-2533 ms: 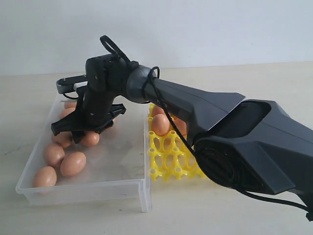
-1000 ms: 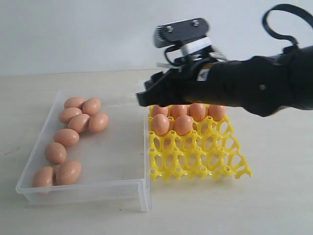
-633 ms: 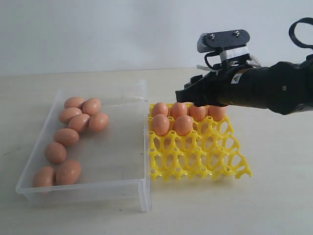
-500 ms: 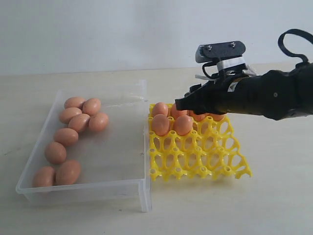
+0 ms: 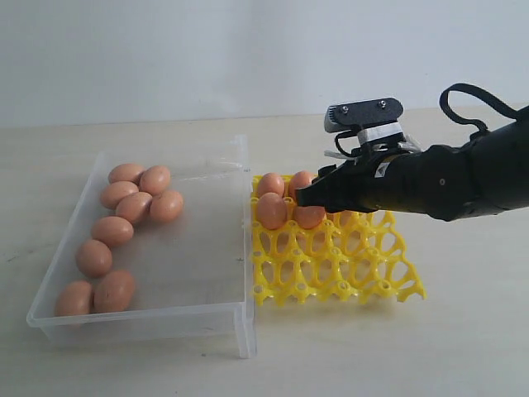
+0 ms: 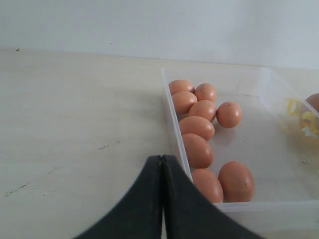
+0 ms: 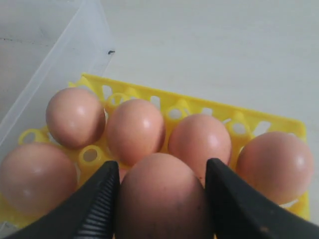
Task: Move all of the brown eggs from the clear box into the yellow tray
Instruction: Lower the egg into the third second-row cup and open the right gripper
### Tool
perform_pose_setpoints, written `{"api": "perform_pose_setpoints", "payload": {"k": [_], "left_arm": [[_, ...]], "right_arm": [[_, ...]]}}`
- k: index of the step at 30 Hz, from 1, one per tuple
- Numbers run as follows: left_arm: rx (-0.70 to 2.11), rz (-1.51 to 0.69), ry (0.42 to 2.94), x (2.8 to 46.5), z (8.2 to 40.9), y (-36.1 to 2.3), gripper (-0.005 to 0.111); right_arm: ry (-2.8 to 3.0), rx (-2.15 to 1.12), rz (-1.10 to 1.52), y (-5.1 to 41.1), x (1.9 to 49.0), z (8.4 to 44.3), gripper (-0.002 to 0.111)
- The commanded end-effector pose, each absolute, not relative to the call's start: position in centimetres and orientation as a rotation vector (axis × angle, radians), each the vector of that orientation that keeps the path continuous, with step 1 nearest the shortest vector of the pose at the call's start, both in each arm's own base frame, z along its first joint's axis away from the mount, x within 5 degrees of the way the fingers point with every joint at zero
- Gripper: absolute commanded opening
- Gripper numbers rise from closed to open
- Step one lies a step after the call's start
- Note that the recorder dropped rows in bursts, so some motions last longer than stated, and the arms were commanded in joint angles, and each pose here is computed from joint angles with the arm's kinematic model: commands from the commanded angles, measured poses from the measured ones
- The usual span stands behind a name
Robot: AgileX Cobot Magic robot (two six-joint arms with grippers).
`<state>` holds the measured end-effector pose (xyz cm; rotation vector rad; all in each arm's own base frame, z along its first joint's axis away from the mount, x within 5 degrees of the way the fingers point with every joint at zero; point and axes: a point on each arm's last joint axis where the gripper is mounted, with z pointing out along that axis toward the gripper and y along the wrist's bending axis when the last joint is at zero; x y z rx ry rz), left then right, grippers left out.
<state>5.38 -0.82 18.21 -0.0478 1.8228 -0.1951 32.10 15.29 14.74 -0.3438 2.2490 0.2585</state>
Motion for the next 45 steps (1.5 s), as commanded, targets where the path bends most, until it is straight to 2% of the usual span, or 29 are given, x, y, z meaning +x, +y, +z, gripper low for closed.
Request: {"api": "perform_pose_setpoints", "payload": {"k": [1, 14, 18, 27, 30, 33, 45], "left_arm": [[-0.048, -0.195, 1.809, 5.35, 18.41, -0.81, 0.000], [-0.048, -0.195, 1.809, 5.35, 18.41, -0.81, 0.000], [-0.048, -0.195, 1.809, 5.35, 18.41, -0.81, 0.000], [-0.048, -0.195, 1.809, 5.35, 18.41, -0.81, 0.000], [-0.048, -0.195, 1.809, 5.35, 18.41, -0.81, 0.000], [-0.048, -0.195, 1.809, 5.35, 18.41, -0.81, 0.000], [-0.048, -0.195, 1.809, 5.35, 18.41, -0.81, 0.000]], "right_arm": [[2.228, -0.318, 0.240, 14.38, 32.59, 14.83, 0.000], [2.198, -0.282, 0.250, 14.28, 32.84, 15.09, 0.000], [2.198, -0.282, 0.250, 14.28, 32.84, 15.09, 0.009], [2.199, -0.278, 0.253, 14.28, 32.84, 15.09, 0.042], [2.199, -0.278, 0.253, 14.28, 32.84, 15.09, 0.049], [2.199, -0.278, 0.253, 14.28, 32.84, 15.09, 0.053], [2.202, -0.256, 0.264, 14.28, 32.84, 15.09, 0.054]]}}
